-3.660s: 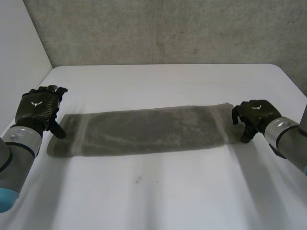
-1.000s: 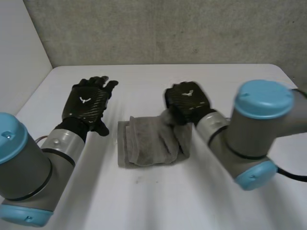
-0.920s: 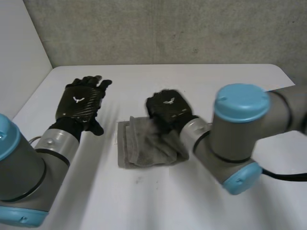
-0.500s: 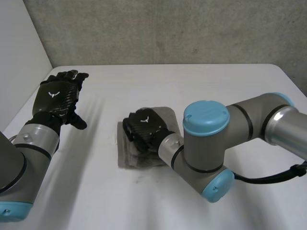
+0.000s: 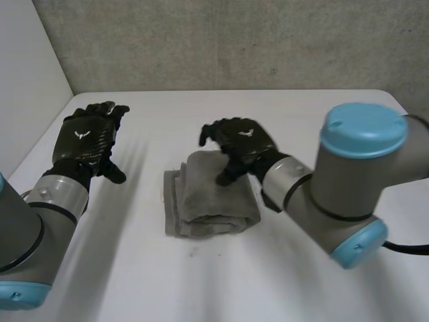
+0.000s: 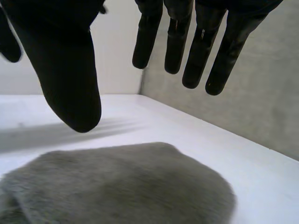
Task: Fold the towel.
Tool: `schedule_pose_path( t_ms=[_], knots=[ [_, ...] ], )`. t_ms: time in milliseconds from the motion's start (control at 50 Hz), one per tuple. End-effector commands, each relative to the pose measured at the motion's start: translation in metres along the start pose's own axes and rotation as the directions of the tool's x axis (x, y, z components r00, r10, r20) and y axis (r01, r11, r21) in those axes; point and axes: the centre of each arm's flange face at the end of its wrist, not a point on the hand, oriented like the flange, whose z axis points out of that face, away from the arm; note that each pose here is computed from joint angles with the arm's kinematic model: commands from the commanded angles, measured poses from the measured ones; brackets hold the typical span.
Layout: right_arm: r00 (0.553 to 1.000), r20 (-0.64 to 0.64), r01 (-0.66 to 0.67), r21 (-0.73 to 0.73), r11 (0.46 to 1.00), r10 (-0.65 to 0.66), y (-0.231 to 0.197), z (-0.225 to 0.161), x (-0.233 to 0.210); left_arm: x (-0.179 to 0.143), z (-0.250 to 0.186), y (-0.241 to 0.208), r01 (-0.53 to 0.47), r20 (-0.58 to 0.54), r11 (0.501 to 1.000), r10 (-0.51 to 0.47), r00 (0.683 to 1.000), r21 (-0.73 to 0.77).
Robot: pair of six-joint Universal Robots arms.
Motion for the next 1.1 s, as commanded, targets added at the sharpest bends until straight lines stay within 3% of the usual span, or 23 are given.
schedule_pose_path(
  t_ms=[20,80,220,420,580,700,900,1020,1100],
  knots=[
    [0.984,-0.173,-0.059,-0.046,0.997,0.050,0.007,-0.006,0.053,0.030,0.011,-0.008,0.034,-0.092,0.998,-0.029,0.995,0.051],
    [0.968,-0.247,-0.072,-0.077,0.994,0.051,0.012,-0.008,0.070,0.056,0.015,-0.009,0.079,-0.166,0.995,-0.069,0.984,0.056],
    [0.961,-0.270,-0.092,-0.111,0.990,0.059,0.022,-0.006,0.079,0.091,0.033,0.004,0.114,-0.245,0.993,-0.108,0.963,0.010],
    [0.969,-0.241,-0.100,-0.151,0.983,0.061,0.040,0.003,0.075,0.115,0.045,0.066,0.095,-0.267,0.964,-0.162,0.950,-0.247],
    [0.987,-0.147,-0.102,-0.209,0.973,0.072,0.059,0.011,0.052,0.110,0.040,0.082,0.081,-0.243,0.949,-0.160,0.957,-0.306],
    [0.997,-0.053,-0.067,-0.253,0.965,0.055,0.070,0.017,0.031,0.083,0.036,0.090,0.088,-0.175,0.933,-0.157,0.972,-0.349],
    [0.999,-0.033,-0.013,-0.277,0.961,0.004,0.082,0.021,0.026,0.071,0.022,0.087,0.090,-0.148,0.925,-0.154,0.977,-0.369],
    [0.999,-0.035,-0.001,-0.237,0.971,-0.008,0.064,0.020,0.026,0.066,0.022,0.061,0.103,-0.133,0.947,-0.149,0.980,-0.305],
    [0.997,-0.072,0.024,-0.149,0.988,-0.035,0.025,0.013,0.030,0.063,0.023,0.022,0.124,-0.142,0.972,-0.154,0.978,-0.200]
  ],
)
